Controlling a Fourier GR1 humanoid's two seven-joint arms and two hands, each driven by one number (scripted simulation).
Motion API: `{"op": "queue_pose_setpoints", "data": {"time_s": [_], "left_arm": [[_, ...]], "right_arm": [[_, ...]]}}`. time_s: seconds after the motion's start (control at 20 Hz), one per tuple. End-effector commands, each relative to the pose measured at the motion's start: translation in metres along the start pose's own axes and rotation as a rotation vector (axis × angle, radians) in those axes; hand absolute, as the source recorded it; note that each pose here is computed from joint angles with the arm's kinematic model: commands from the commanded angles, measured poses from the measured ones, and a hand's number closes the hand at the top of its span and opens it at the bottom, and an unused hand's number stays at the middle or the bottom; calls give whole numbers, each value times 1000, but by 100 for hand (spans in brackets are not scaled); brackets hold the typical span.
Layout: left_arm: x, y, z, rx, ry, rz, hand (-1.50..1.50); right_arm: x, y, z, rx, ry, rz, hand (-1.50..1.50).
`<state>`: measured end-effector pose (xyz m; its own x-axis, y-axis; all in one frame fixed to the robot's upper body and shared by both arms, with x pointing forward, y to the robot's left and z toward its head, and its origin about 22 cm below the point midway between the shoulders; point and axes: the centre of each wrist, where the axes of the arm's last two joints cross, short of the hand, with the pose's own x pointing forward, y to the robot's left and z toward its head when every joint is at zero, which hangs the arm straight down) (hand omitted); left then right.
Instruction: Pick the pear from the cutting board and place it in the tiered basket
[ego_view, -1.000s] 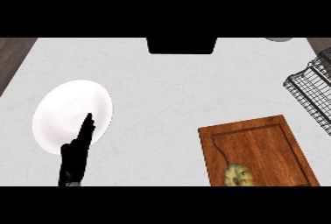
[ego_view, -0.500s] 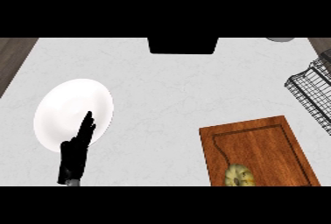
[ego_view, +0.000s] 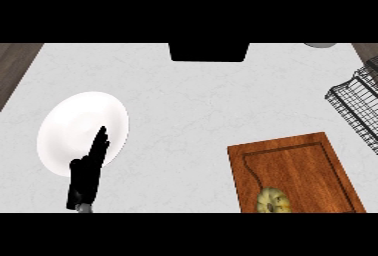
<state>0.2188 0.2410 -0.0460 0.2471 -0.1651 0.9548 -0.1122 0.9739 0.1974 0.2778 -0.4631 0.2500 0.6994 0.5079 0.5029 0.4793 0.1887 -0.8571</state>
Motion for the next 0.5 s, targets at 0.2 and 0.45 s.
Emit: {"op": "queue_pose_setpoints", "data": {"time_s": [0.2,0.45], "left_arm": [[-13,4,3,-14,30,-14,0],[-6,-3,-7,12,26,5,0]], "right_arm": [[-5,62,-23,39,64,-126,150],[-27,73,-21,124,108,-407,-150]]}}
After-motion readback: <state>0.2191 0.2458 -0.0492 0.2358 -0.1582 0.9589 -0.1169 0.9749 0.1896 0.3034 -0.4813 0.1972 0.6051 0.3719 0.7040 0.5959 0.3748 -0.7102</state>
